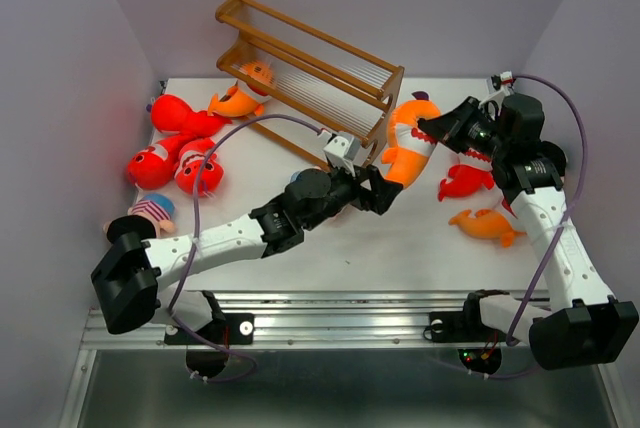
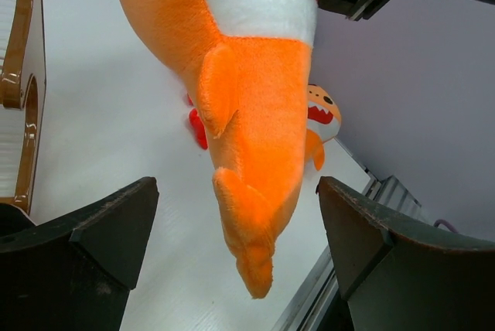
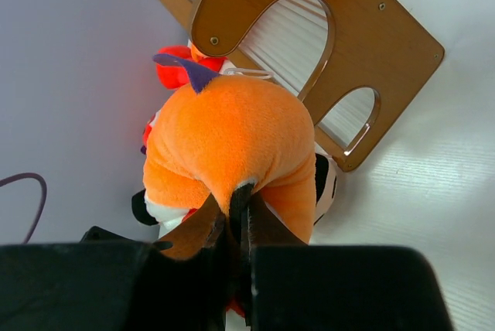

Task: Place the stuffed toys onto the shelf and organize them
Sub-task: Pass the stuffed toy from the right arm to the left

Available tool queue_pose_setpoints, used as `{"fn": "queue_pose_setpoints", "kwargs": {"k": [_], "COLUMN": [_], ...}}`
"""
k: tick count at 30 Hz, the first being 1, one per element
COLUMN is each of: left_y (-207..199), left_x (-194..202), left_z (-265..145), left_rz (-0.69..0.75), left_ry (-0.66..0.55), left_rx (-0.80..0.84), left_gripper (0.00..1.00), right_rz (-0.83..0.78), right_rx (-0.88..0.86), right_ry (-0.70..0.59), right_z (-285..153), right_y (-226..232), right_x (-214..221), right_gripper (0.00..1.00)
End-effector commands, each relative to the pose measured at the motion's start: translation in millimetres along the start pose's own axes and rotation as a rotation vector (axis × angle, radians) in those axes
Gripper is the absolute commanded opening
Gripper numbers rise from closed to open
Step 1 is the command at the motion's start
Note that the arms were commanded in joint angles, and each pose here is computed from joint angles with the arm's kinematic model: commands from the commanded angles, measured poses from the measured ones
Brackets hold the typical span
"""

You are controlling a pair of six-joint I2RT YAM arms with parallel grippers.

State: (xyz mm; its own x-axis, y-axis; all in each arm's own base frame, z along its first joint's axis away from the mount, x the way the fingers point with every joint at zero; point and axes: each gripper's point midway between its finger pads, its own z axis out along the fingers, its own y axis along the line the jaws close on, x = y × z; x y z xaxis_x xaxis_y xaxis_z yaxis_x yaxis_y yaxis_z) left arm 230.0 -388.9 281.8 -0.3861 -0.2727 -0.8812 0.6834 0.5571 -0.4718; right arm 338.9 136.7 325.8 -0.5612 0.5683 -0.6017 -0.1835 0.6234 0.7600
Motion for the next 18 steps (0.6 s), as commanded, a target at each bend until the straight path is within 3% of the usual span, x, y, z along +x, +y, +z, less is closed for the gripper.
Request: {"fn": "queue_pose_setpoints", "kwargs": {"k": [1, 3, 9, 10, 13, 14, 18], "left_y": [-13, -16, -23, -25, -25, -25, -24], "left_x": [-33, -34, -32, -31, -34, -35, -32], "left_z": [8, 10, 18, 17, 15, 14, 5], "left_rz": [-0.009, -0.009, -0.014, -0.01, 0.001, 0.007, 0.127], "left_ry": [-0.095, -0.093, -0.076, -0.073, -0.076, -0.076, -0.049], "left_rx": [0.0, 0.006, 0.032, 0.041, 0.045, 0.045, 0.064], "left_gripper": [0.91, 0.88, 0.62, 0.48, 0.26, 0.07, 0.0], "right_rz": [-0.023, -0.018, -0.027, -0.032, -0.042, -0.048, -0.127], "right_rx": [-0.084, -0.089, -0.097, -0.103, -0.101, -0.1, -0.113], "right_ry": [-0.077, -0.075, -0.079, -0.083, -0.084, -0.085, -0.102], "right_z": [-9, -9, -10, -11, -12, -12, -16], "right_y": [29, 29, 28, 30, 27, 27, 30], "right_x": [-21, -20, -18, -18, -16, -16, -18], "right_gripper": [0.0, 0.0, 0.0, 0.0, 0.0, 0.0, 0.01]}}
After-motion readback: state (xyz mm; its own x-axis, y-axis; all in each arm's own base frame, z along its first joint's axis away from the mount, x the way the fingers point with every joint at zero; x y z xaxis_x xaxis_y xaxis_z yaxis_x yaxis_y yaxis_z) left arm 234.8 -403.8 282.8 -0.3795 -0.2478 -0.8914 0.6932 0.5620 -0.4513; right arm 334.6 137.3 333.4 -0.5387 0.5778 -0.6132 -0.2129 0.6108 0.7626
